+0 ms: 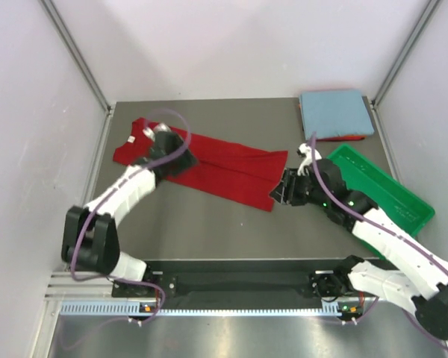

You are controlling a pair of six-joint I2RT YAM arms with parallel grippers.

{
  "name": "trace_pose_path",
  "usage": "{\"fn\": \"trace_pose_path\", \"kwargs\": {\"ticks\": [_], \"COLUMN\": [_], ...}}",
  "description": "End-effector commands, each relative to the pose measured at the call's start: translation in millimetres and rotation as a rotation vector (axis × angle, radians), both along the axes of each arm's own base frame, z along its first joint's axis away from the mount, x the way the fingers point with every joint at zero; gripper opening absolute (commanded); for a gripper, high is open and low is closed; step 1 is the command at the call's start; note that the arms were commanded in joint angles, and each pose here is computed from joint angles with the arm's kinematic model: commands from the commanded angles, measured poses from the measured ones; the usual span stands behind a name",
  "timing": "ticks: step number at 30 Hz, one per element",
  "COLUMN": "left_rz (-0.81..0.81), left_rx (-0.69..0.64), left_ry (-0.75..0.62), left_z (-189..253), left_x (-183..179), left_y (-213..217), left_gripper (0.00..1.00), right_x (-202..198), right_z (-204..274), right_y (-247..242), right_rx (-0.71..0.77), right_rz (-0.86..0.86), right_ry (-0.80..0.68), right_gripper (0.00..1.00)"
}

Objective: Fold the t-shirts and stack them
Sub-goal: Fold the tshirt

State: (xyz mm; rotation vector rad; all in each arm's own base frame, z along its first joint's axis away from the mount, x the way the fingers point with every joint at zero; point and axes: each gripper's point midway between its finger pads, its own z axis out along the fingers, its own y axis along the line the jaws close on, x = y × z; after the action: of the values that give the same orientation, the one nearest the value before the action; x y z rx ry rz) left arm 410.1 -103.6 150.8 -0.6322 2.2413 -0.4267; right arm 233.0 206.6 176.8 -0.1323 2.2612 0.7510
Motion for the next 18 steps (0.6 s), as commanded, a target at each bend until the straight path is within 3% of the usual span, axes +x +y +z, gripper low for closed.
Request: {"fn": "trace_pose_path", "kwargs": {"ticks": [1, 2, 8, 10, 18], "left_rz": [0.009, -0.029, 0.045, 0.032, 0.002], "left_rx": [-0.194, -0.200, -0.392, -0.460, -0.466], "left_ry": [-0.003, 0.046, 0.034, 0.023, 0.072], "left_z": [-5.7, -24.2, -43.3, -41.5, -66.6], "left_x": [-50.1, -77.7, -133.5, -139.7, -144.4], "left_y": [-55.2, -79.8, -135.3, -158.7, -231.7], "left_gripper": [0.58, 0.59, 0.60, 0.59, 0.59], "right_x": [-16.1, -21.4, -46.8, -52.6, -61.3], "right_z": [9.8, 4.5, -2.2, 4.1, 23.0], "right_y": [-14.6, -18.6, -34.8, -41.5, -58.5], "right_rx": [0.013, 0.003, -0.007, 0.004, 0.025], "right_rz": [-0.034, -0.042, -0.062, -0.077, -0.129], "right_ry": [-0.010, 0.009, 0.064, 0.049, -0.014], "right_gripper": [0.49, 0.49, 0.50, 0.51, 0.52]}}
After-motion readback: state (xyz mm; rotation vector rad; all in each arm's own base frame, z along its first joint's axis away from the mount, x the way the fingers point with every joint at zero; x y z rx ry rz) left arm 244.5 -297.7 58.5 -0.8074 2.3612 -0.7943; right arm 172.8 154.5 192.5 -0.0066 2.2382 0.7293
